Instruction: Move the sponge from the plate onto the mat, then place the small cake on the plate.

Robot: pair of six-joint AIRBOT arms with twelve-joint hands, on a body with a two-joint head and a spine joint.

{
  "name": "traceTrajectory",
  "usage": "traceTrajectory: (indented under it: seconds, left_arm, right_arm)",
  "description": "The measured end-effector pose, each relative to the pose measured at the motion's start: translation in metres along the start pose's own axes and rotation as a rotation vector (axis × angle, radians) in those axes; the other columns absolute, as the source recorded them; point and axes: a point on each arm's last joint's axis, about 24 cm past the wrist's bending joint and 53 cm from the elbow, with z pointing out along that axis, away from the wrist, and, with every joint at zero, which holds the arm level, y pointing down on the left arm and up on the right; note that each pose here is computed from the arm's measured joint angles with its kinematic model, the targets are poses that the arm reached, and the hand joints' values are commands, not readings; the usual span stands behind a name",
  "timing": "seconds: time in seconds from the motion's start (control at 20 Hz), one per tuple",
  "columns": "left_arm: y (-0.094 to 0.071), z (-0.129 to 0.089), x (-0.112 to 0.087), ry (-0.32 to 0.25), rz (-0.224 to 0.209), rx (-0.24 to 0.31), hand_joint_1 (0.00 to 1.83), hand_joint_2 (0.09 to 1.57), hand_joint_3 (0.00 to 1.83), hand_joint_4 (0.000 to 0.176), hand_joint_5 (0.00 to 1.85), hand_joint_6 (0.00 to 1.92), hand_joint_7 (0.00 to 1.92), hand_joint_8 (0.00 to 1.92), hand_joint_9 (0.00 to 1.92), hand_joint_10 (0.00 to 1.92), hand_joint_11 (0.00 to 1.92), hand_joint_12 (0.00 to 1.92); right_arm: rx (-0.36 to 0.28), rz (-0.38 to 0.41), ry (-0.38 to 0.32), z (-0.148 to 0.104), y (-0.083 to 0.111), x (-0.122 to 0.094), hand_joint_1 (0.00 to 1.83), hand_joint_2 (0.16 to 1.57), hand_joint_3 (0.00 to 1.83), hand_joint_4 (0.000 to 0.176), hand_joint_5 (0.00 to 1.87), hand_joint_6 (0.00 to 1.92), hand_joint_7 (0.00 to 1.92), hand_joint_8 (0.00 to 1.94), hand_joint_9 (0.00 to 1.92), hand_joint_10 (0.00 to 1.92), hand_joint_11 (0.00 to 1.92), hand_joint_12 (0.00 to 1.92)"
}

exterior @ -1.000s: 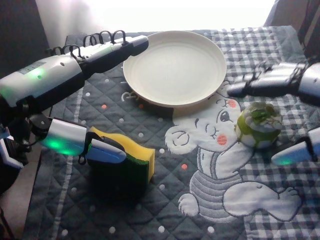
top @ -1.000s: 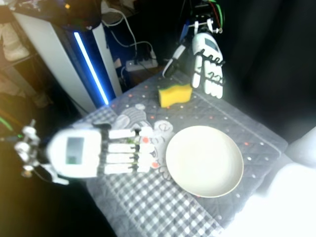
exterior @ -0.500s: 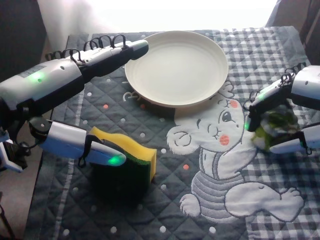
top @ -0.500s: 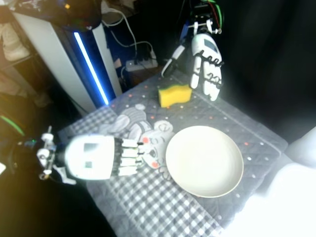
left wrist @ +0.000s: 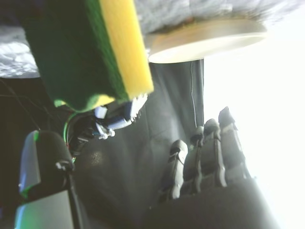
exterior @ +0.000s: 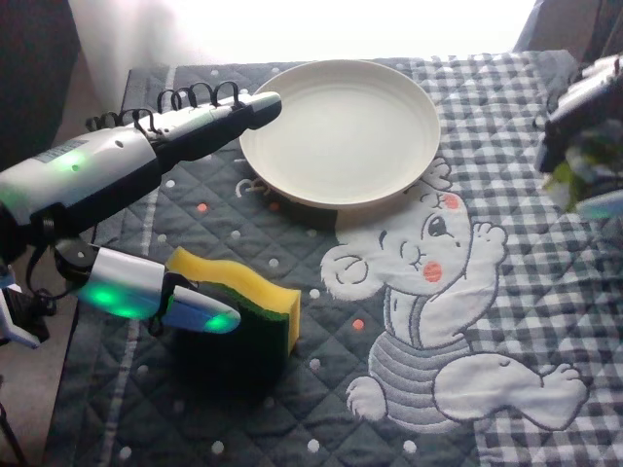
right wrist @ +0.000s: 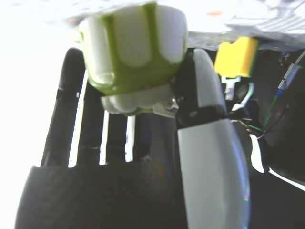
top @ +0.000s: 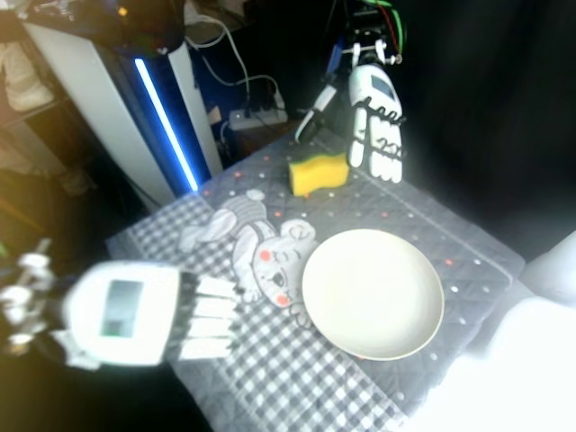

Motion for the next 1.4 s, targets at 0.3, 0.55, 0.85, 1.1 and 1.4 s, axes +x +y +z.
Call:
traceTrajectory:
  seconds: [0.3,0.55,0.85,1.1,1.4]
  left_arm:
    - [0.009,-0.007,0.002,-0.025,-0.058,-0.018,0.85,0.78,0.01,0.111,0.00,0.00,0.00,0.00,0.00,0.00,0.08,0.04]
    - [0.013,-0.003,0.000,-0.041,-0.069,-0.019,0.89,0.80,0.00,0.058,0.04,0.01,0.09,0.01,0.07,0.01,0.00,0.58]
    - [0.007,0.000,0.001,-0.046,-0.075,0.004,0.95,0.86,0.00,0.000,0.26,0.24,0.32,0.06,0.22,0.21,0.00,1.05]
    - [0.006,0.000,0.001,-0.046,-0.075,0.005,0.97,0.87,0.00,0.000,0.13,0.70,0.35,0.10,0.07,0.67,0.00,1.28]
    - [0.004,0.000,0.002,-0.043,-0.071,0.014,0.93,0.85,0.00,0.000,0.17,0.30,0.27,0.00,0.08,0.39,0.00,1.26]
  right_arm:
    - [-0.215,-0.034,-0.203,0.061,0.070,-0.061,1.26,1.04,0.00,0.023,1.15,0.67,1.19,0.65,1.21,0.67,0.96,1.25]
    - [-0.204,-0.070,-0.078,0.118,0.077,-0.006,1.24,1.07,0.00,0.017,1.10,0.85,1.08,0.78,1.10,1.15,0.99,1.43]
    - [-0.158,-0.103,-0.022,0.169,0.081,0.023,1.37,1.08,0.00,0.000,1.07,0.74,1.05,0.88,0.97,1.17,0.64,1.34]
    - [-0.048,-0.111,0.003,0.197,0.054,0.040,1.37,1.11,0.00,0.000,1.14,0.74,0.97,0.99,0.79,1.31,0.32,1.51]
    - [0.028,-0.116,0.015,0.207,0.035,0.048,1.03,1.06,0.00,0.111,0.44,0.11,0.42,0.13,0.44,0.21,0.12,1.08]
